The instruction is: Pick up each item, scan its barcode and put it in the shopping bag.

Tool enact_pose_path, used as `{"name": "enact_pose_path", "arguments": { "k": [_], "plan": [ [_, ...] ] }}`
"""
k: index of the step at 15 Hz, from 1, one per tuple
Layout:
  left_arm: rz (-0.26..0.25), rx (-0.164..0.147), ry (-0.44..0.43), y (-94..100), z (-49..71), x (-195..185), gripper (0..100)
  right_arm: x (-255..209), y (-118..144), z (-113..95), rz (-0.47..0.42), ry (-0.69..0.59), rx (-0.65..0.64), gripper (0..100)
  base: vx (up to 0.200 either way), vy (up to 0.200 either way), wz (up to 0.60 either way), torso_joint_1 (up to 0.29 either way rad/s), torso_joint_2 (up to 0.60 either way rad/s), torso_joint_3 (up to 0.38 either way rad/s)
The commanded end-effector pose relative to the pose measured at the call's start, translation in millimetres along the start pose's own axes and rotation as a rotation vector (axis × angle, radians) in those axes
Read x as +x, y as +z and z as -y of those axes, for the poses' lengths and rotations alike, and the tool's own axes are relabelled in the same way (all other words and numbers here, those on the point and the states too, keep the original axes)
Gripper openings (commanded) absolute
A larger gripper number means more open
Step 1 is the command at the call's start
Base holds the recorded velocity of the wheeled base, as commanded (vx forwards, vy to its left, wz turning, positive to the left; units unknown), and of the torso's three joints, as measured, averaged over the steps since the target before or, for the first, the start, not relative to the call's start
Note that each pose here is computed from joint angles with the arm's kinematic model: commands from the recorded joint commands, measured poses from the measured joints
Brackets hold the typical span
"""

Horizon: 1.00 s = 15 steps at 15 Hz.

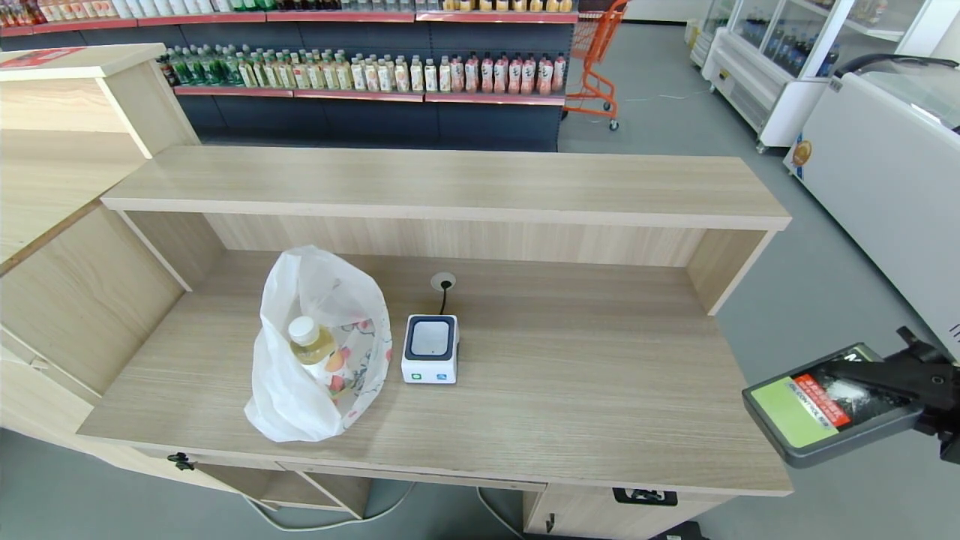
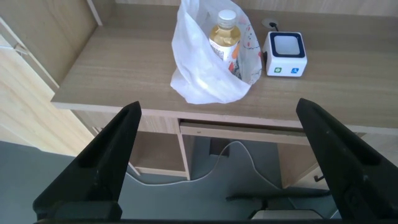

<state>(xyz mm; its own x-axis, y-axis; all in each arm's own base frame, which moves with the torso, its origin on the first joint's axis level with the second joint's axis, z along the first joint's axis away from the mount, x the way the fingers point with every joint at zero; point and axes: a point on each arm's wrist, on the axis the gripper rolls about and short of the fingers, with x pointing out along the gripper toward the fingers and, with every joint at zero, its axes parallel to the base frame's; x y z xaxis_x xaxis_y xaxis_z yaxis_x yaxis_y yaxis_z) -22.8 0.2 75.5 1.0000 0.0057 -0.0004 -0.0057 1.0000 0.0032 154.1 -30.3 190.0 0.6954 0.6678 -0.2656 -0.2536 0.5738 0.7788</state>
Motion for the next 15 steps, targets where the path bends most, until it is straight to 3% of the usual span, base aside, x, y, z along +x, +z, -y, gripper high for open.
{"name": "enact_pose_path", "arguments": {
  "k": [1, 5, 15],
  "plan": [
    [0.000, 0.000, 0.000, 0.0, 0.0, 0.0, 100, 0.3, 0.3, 1.1, 0.020, -0.044, 0.002, 0, 0.000, 0.000, 0.00, 0.000, 0.00, 0.000],
    [0.000, 0.001, 0.002, 0.0, 0.0, 0.0, 100, -0.5, -2.9, 1.7, 0.025, -0.057, 0.008, 0, 0.000, 0.000, 0.00, 0.000, 0.00, 0.000],
    [0.000, 0.004, 0.002, 0.0, 0.0, 0.0, 100, 0.8, 0.1, 2.5, 0.025, -0.059, 0.008, 0, 0.000, 0.200, 0.00, 0.001, 0.00, 0.000]
  ]
}}
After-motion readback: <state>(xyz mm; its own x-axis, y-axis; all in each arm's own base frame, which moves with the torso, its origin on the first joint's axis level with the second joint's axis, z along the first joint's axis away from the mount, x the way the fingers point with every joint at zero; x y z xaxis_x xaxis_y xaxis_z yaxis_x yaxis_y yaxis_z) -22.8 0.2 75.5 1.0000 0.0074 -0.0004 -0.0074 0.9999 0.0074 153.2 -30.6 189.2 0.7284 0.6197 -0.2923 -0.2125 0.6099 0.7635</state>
